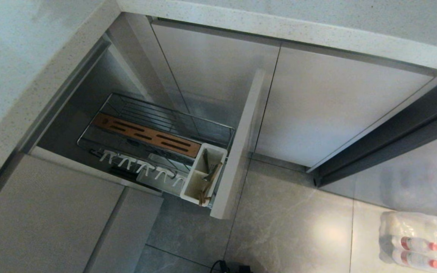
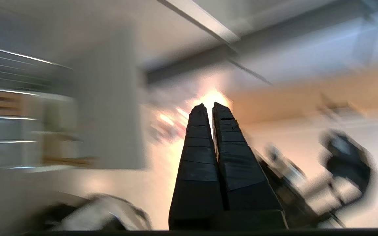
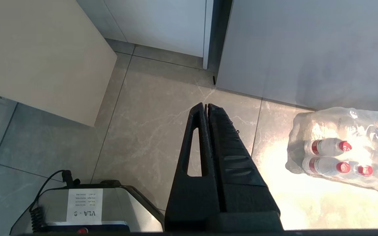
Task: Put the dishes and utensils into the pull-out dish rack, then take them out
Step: Close the cupboard
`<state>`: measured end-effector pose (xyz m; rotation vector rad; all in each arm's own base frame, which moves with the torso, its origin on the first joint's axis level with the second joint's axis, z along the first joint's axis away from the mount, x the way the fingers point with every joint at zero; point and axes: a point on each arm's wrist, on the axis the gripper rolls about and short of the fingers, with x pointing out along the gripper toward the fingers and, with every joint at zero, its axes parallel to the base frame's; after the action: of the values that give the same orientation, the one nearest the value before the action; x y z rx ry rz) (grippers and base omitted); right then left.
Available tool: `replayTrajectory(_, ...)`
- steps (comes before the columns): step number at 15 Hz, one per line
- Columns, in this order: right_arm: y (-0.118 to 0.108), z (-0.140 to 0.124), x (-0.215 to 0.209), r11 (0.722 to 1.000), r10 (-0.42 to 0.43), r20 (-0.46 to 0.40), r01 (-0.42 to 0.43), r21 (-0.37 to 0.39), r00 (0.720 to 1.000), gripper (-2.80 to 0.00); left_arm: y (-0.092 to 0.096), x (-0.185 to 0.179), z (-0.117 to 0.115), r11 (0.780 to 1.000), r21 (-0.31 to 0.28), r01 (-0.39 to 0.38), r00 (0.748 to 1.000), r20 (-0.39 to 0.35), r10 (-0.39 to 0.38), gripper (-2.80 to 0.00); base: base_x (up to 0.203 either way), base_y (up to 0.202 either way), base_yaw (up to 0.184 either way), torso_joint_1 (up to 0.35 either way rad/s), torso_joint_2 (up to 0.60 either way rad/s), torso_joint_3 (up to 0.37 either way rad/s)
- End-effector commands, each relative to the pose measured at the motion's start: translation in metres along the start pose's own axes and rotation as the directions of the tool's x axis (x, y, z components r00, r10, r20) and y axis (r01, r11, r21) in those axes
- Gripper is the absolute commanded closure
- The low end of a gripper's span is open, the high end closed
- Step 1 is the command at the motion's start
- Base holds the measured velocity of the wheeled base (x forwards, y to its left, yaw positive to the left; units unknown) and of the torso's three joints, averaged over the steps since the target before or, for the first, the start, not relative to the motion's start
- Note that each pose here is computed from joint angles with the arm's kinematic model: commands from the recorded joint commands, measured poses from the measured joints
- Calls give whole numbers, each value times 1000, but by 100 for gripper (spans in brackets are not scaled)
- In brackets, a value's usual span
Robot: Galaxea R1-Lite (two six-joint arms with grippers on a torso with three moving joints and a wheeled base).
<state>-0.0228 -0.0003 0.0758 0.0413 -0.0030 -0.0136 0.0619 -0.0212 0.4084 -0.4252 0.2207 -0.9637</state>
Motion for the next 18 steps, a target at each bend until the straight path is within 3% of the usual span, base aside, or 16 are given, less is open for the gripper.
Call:
replayTrajectory(1, 0, 0, 0, 1000, 0, -1, 0, 0, 1000, 0, 21, 19, 9, 991, -62, 120, 987, -97, -125, 0, 0, 0, 0, 0, 0, 0)
replayTrajectory(5, 0, 0, 0, 1000, 0, -1, 0, 0, 1000, 0, 59, 59, 17, 961, -166, 220, 948, -197, -251, 0, 0, 0, 0, 0, 0, 0)
replayTrajectory(10, 0, 0, 0, 1000, 0, -1, 0, 0, 1000, 0, 69, 112, 4, 918, -257, 301, 877, -304, -372, 0, 0, 0, 0, 0, 0, 0)
replayTrajectory(11, 0, 0, 0, 1000, 0, -1, 0, 0, 1000, 0, 68, 125, 0, 931, -255, 262, 887, -317, -336, 0, 0, 0, 0, 0, 0, 0)
replayTrajectory(12, 0, 0, 0, 1000, 0, -1, 0, 0, 1000, 0, 69, 139, -4, 954, -237, 184, 911, -322, -256, 0, 0, 0, 0, 0, 0, 0)
replayTrajectory(14, 0, 0, 0, 1000, 0, -1, 0, 0, 1000, 0, 69, 163, -14, 978, -200, 57, 935, -333, -122, 0, 0, 0, 0, 0, 0, 0)
replayTrajectory(18, 0, 0, 0, 1000, 0, -1, 0, 0, 1000, 0, 62, 180, -23, 981, -195, 8, 923, -377, -82, 0, 0, 0, 0, 0, 0, 0)
